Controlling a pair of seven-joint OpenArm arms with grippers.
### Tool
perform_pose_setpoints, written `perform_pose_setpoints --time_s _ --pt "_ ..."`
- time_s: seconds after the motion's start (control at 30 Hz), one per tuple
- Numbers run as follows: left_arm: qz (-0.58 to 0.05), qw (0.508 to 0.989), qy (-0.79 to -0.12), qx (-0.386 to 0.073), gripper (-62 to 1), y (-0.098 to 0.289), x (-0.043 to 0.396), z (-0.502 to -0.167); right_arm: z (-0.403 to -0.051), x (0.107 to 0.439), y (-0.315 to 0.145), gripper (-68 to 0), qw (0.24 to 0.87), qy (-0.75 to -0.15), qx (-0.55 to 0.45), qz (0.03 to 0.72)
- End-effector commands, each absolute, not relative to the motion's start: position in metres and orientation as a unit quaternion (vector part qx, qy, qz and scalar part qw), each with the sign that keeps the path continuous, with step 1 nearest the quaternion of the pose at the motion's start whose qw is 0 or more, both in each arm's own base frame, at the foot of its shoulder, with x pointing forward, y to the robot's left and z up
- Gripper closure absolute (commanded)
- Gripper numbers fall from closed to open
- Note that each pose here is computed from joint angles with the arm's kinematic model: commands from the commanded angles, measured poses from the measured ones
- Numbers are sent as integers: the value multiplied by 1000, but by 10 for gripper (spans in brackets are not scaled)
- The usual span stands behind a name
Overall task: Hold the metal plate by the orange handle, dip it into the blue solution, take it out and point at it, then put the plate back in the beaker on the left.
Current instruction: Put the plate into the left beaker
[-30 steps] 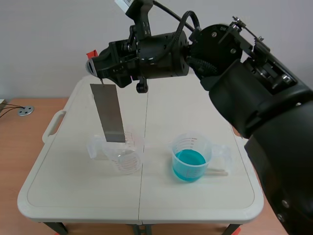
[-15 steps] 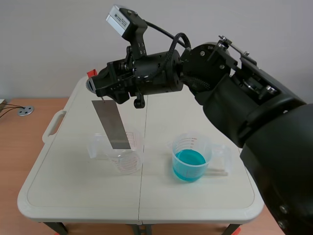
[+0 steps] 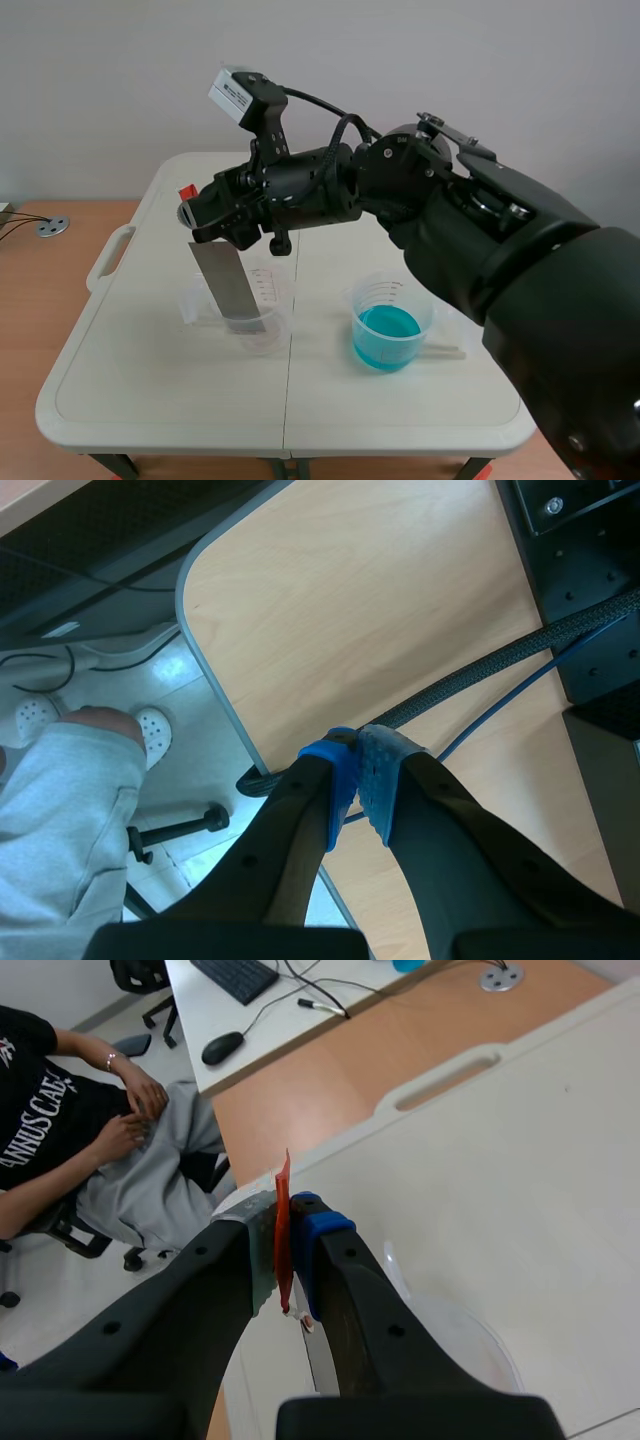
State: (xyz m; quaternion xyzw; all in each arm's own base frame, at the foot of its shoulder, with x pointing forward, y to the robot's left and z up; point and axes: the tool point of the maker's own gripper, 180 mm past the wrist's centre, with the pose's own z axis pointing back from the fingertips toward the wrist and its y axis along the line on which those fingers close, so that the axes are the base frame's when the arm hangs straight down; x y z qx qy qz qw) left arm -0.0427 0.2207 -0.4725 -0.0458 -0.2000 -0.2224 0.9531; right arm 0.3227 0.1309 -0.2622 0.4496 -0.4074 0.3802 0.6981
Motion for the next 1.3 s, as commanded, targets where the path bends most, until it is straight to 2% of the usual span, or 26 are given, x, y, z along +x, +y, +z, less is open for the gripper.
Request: perform_pose_setpoints --time_s 0.0,1.17,1.27 --pt "-224 952 -202 -48 -29 220 -44 -471 -246 329 134 -11 681 -426 452 387" --pt "-224 952 -202 -48 -30 220 -44 -471 -254 332 129 -11 689 -425 429 400" --pt "-224 952 -202 -48 -30 220 -44 -471 -252 335 127 -65 690 -429 429 396"
